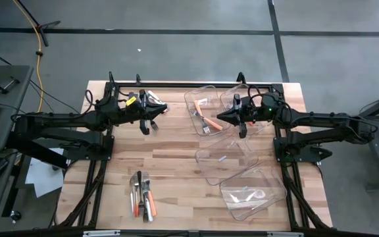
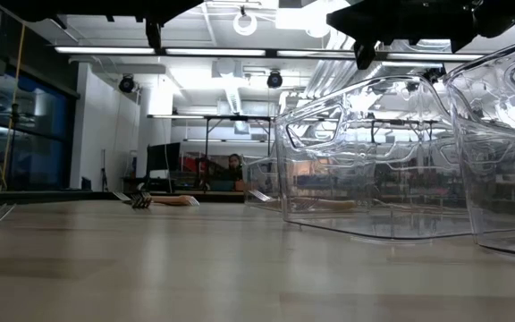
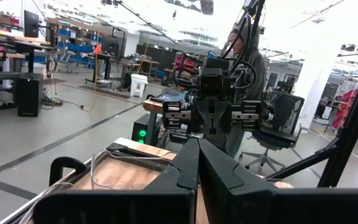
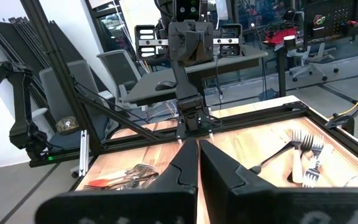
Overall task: Sort silverware by color (type)
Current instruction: Put the black fork into the middle transparent bin
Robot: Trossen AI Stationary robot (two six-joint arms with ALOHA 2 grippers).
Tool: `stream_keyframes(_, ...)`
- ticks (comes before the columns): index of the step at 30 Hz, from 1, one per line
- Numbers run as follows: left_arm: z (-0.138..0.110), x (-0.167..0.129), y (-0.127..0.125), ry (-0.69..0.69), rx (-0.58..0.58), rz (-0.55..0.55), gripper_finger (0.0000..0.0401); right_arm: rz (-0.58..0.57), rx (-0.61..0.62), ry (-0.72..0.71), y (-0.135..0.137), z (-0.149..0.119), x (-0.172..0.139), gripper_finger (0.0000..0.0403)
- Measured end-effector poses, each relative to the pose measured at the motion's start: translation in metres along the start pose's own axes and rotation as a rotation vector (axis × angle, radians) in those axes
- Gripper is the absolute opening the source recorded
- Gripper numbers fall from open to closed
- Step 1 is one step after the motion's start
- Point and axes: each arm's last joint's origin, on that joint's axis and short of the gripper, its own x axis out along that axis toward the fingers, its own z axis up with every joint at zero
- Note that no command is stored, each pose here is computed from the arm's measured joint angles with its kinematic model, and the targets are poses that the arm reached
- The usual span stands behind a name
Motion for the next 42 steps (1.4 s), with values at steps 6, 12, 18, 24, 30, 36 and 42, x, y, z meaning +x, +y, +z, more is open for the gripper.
stream_keyframes(6, 0.0, 0.0, 0.002, -0.012, 0.0, 0.062, 0.0001, 0.0, 0.0, 0.0, 0.0, 0.0, 0.0, 0.0)
stream_keyframes(12, -0.009, -0.001, 0.009, 0.047, -0.033, 0.266, 0.0019, 0.0, 0.0, 0.0, 0.0, 0.0, 0.0, 0.0)
stream_keyframes(18, -0.016, -0.005, 0.024, 0.239, -0.131, 0.525, 0.0096, 0.0, 0.0, 0.0, 0.0, 0.0, 0.0, 0.0)
stream_keyframes(24, -0.017, -0.007, 0.05, 0.386, -0.201, 0.794, 0.018, -0.001, 0.001, 0.001, 0.0, 0.0, 0.0, 0.0)
stream_keyframes(30, -0.045, -0.002, 0.081, 0.608, -0.288, 0.931, 0.0218, -0.001, 0.019, 0.0, 0.0, 0.0, 0.0, 0.0)
stream_keyframes(36, -0.077, 0.006, 0.101, 0.727, -0.404, 1.03, 0.0218, -0.002, 0.02, 0.002, 0.0, 0.0, 0.0, 0.0)
stream_keyframes(42, -0.103, 0.003, 0.115, 0.782, -0.562, 1.224, 0.0216, -0.004, 0.025, 0.015, 0.0, -0.002, 0.0, 0.0)
